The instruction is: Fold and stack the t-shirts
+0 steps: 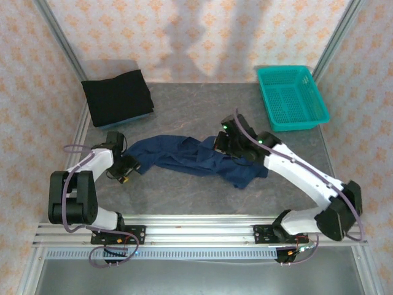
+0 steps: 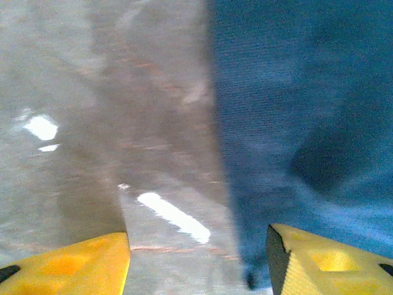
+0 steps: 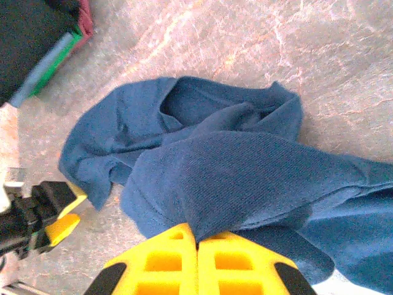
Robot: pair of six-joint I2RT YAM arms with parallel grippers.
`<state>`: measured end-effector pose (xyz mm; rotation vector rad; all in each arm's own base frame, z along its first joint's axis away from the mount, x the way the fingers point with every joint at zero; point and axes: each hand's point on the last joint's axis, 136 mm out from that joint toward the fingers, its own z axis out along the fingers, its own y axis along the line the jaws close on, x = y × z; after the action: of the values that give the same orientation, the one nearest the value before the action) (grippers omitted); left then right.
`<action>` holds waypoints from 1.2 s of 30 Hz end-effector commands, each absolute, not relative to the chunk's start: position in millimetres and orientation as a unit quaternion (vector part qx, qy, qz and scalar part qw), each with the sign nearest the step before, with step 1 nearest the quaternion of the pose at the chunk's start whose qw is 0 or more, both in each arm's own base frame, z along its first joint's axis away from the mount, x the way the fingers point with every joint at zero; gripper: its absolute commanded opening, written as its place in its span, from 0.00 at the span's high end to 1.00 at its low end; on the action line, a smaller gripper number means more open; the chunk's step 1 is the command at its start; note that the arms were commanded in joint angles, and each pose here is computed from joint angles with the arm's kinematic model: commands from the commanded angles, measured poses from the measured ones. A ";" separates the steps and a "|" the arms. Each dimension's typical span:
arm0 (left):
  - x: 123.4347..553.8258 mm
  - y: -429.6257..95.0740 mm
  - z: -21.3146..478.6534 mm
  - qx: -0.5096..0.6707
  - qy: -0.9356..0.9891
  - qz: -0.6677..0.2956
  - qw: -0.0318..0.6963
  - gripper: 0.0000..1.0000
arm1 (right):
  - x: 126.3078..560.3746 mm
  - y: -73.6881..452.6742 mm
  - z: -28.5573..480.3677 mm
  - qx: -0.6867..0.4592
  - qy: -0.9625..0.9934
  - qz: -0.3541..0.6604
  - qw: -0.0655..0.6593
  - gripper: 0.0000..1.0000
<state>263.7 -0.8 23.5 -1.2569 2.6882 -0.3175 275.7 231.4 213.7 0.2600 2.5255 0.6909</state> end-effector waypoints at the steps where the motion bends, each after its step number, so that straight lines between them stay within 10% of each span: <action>1: 293.8 -15.8 49.3 -0.410 0.883 -0.180 0.137 0.36 | 262.1 204.6 202.0 0.122 0.936 0.221 0.245 1.00; 18: 289.7 -42.5 8.8 -0.401 0.896 -0.172 0.079 0.34 | 236.1 148.3 217.9 0.184 0.915 0.231 0.274 1.00; 26: 286.5 -41.3 -15.1 -0.368 0.921 -0.119 0.043 1.00 | 245.3 136.3 236.5 0.208 0.897 0.235 0.312 1.00; 36: 333.8 -0.3 152.3 -0.324 0.905 -0.115 0.252 1.00 | 290.1 103.8 342.3 0.266 0.795 0.328 0.435 1.00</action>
<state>328.8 -24.1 93.0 -0.9558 2.5805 -0.4043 272.2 113.3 280.7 0.6512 2.2009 0.7048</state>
